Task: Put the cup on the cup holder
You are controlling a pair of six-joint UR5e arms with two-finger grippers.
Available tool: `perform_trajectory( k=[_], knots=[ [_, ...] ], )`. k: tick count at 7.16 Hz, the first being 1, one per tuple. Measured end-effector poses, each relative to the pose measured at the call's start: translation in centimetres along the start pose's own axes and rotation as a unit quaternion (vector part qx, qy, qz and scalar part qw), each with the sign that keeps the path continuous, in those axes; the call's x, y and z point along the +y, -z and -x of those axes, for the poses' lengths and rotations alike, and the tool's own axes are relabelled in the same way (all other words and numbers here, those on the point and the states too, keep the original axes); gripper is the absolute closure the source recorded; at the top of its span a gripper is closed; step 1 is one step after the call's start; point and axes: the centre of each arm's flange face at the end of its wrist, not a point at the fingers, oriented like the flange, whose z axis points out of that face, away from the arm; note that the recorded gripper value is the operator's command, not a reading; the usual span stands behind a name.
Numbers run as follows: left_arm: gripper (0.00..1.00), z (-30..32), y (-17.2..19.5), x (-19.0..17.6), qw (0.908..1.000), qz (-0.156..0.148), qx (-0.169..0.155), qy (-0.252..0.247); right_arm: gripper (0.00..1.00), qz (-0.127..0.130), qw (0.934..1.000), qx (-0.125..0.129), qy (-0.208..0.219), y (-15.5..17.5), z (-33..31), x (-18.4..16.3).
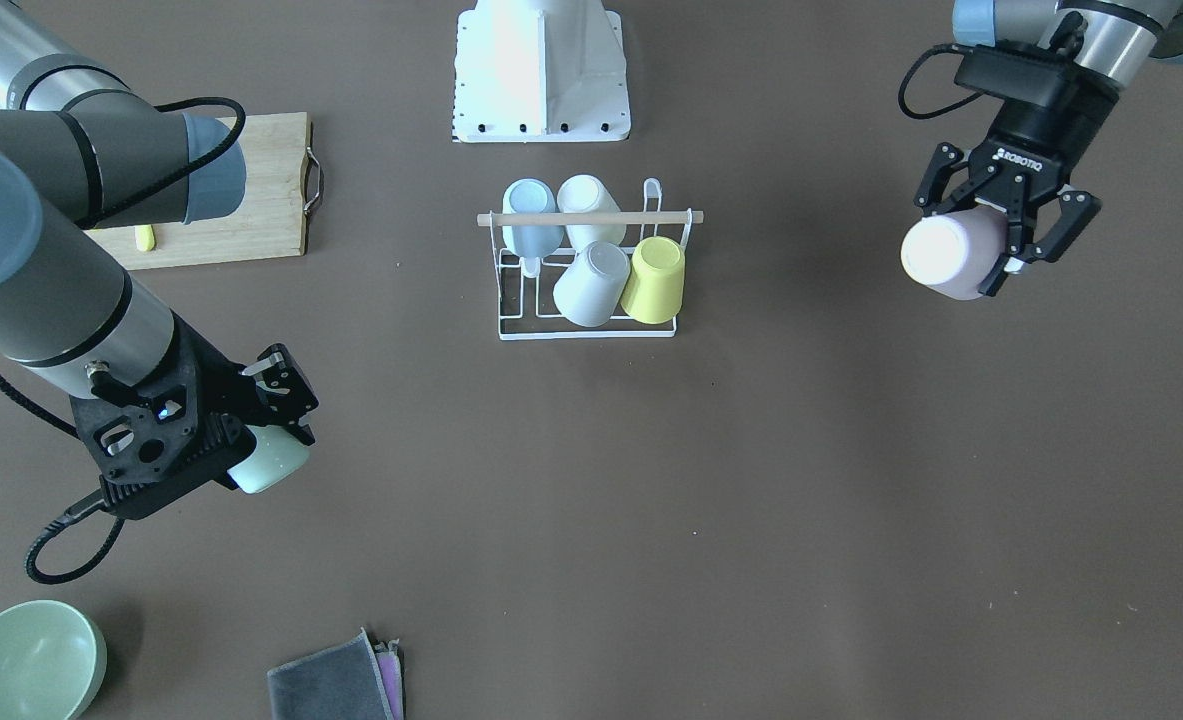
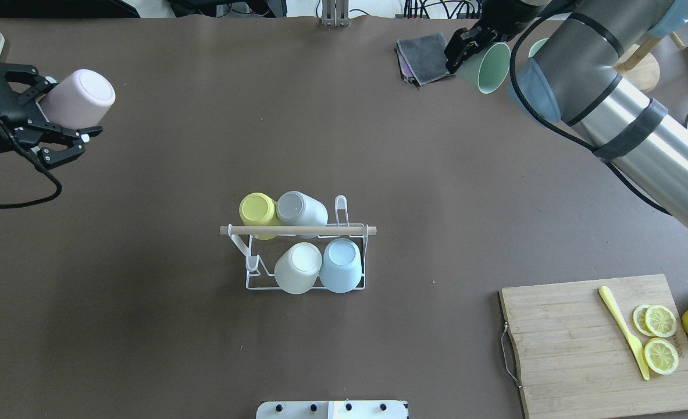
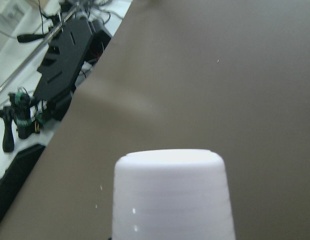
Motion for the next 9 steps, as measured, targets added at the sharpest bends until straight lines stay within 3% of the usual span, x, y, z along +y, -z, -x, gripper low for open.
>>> perform_trajectory(
  k=[2,4,5,7,9],
  knots=[
    [0.28,-5.0,1.6,-0.6,0.9939,-0.099,0.045,0.016,1.00,-0.111,0.9929,-0.040,0.014,1.1,2.6,0.1],
    [0.27,-9.9,2.2,-0.7,0.9824,-0.164,0.080,0.041,1.00,-0.206,0.9742,-0.080,0.045,1.6,5.7,0.7],
    [0.25,-12.0,2.3,-0.7,0.9767,-0.187,0.089,0.058,1.00,-0.243,0.9629,-0.104,0.052,0.9,6.6,2.2],
    [0.25,-15.1,0.9,-0.6,0.9646,-0.222,0.100,0.101,1.00,-0.319,0.9331,-0.150,0.071,-2.8,9.3,7.2],
    [0.25,-16.5,-1.9,-0.7,0.9535,-0.258,0.091,0.127,1.00,-0.375,0.9030,-0.194,0.080,-5.5,14.0,11.0]
  ],
)
